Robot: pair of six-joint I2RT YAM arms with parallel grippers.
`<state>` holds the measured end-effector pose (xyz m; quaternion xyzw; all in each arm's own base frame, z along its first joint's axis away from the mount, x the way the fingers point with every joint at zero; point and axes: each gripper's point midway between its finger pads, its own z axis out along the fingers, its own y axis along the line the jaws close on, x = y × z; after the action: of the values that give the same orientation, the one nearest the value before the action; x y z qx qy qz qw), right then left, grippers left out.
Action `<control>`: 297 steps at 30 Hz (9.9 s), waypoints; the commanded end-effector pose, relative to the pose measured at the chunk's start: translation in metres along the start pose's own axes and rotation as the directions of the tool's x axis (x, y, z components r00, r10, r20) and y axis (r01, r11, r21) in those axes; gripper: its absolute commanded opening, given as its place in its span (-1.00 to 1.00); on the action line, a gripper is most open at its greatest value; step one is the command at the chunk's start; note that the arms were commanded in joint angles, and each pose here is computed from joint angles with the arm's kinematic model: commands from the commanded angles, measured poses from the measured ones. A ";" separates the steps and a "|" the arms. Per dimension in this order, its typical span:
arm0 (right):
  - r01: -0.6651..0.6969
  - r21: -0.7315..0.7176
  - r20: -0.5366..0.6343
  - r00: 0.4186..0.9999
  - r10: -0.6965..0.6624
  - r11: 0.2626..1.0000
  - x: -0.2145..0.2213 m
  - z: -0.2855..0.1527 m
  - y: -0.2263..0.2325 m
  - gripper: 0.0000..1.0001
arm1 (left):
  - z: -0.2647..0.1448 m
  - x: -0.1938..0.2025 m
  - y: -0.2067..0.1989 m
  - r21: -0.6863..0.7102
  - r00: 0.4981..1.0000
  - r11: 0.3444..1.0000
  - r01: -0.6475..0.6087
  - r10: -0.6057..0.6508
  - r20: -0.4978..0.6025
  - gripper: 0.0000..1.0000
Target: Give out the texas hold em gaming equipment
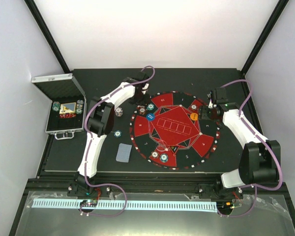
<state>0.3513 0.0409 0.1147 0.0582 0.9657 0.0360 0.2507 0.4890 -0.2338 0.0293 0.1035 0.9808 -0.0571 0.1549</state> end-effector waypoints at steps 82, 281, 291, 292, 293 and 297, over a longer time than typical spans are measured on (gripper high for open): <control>0.008 -0.026 0.018 1.000 -0.008 1.000 -0.008 -0.006 0.005 0.60 | -0.039 0.060 0.122 -0.147 0.981 0.970 0.192 -0.195 -0.005 0.07; 0.064 0.184 -0.158 0.987 -0.035 0.981 -0.087 0.113 0.000 -0.30 | -0.226 0.135 0.160 -0.198 0.907 0.952 0.235 -0.141 0.396 0.98; 0.083 0.184 -0.196 0.980 -0.046 0.979 -0.100 0.139 0.002 -0.29 | -0.223 0.135 0.160 -0.198 0.911 0.952 0.233 -0.142 0.386 0.98; 0.084 0.184 -0.198 0.979 -0.047 0.979 -0.100 0.141 0.002 -0.30 | -0.222 0.135 0.160 -0.199 0.912 0.952 0.234 -0.143 0.385 0.98; 0.084 0.184 -0.201 0.979 -0.046 0.979 -0.099 0.142 0.002 -0.29 | -0.222 0.134 0.161 -0.199 0.912 0.952 0.234 -0.144 0.385 0.98; 0.086 0.190 -0.201 0.978 -0.047 0.978 -0.100 0.145 0.000 -0.26 | -0.222 0.134 0.161 -0.199 0.913 0.952 0.233 -0.143 0.383 0.98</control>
<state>0.5067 0.0369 0.0334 0.0498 0.9854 -0.0609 0.1513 0.3289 -0.0222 0.1814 -0.0275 0.9427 0.0297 0.3312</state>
